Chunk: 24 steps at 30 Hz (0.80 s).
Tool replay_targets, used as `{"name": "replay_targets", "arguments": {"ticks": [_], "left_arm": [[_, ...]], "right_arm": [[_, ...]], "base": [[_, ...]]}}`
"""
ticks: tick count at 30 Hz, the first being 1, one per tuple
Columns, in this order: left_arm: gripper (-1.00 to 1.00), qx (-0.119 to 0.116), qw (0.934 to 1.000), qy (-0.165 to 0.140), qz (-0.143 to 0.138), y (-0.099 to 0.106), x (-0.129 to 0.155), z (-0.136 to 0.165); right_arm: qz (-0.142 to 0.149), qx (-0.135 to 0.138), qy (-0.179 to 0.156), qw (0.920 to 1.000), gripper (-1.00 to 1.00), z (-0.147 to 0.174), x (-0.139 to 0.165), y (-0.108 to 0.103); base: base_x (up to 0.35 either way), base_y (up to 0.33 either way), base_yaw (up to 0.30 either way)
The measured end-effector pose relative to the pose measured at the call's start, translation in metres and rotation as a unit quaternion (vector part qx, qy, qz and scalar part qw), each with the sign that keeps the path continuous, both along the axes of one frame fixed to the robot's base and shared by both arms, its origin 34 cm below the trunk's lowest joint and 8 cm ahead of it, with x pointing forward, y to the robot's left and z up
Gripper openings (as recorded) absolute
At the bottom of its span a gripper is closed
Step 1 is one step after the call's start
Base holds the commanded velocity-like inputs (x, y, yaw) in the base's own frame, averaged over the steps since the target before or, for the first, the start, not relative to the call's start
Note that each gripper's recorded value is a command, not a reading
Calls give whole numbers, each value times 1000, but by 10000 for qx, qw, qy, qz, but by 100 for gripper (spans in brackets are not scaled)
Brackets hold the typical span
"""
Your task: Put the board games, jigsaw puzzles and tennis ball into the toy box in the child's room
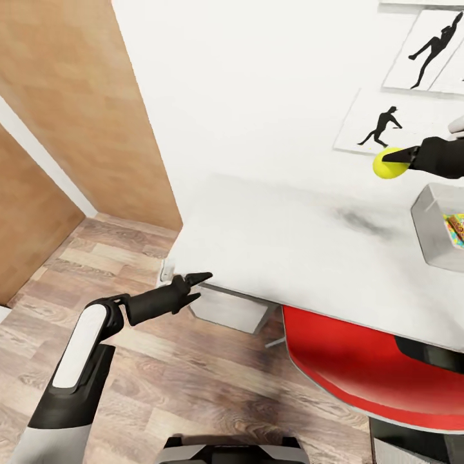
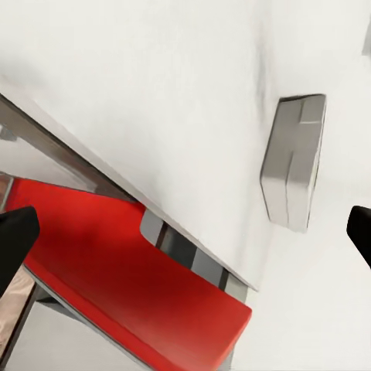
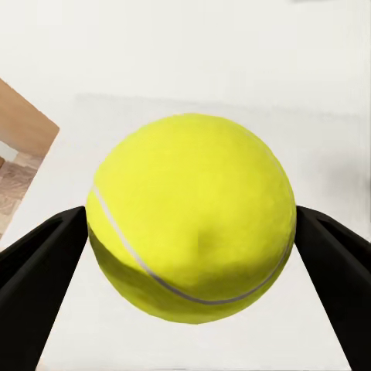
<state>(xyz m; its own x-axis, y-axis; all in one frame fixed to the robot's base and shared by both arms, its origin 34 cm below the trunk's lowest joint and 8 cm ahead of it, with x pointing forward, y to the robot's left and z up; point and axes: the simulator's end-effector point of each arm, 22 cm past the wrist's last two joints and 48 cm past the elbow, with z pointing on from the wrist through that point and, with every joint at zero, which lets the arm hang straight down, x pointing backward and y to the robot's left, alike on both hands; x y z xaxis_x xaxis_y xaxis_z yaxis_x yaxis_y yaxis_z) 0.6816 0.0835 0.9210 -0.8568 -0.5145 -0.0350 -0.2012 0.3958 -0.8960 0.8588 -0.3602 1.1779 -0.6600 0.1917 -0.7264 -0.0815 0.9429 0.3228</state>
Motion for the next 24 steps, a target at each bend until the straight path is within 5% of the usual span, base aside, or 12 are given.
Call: {"name": "replay_targets", "arguments": {"ticks": [14,24], "left_arm": [[100,-36,10000,-60,-28,-3,0,7],[100,-92,9996,-101,-235,-24,-6,13]], "right_arm": [[-6,-3,-27,10000,-100,5,-2,-1],[4,-13,-25,10000,-100,7,-4,-1]], "base": [[0,0,-267],[0,0,-266]]}}
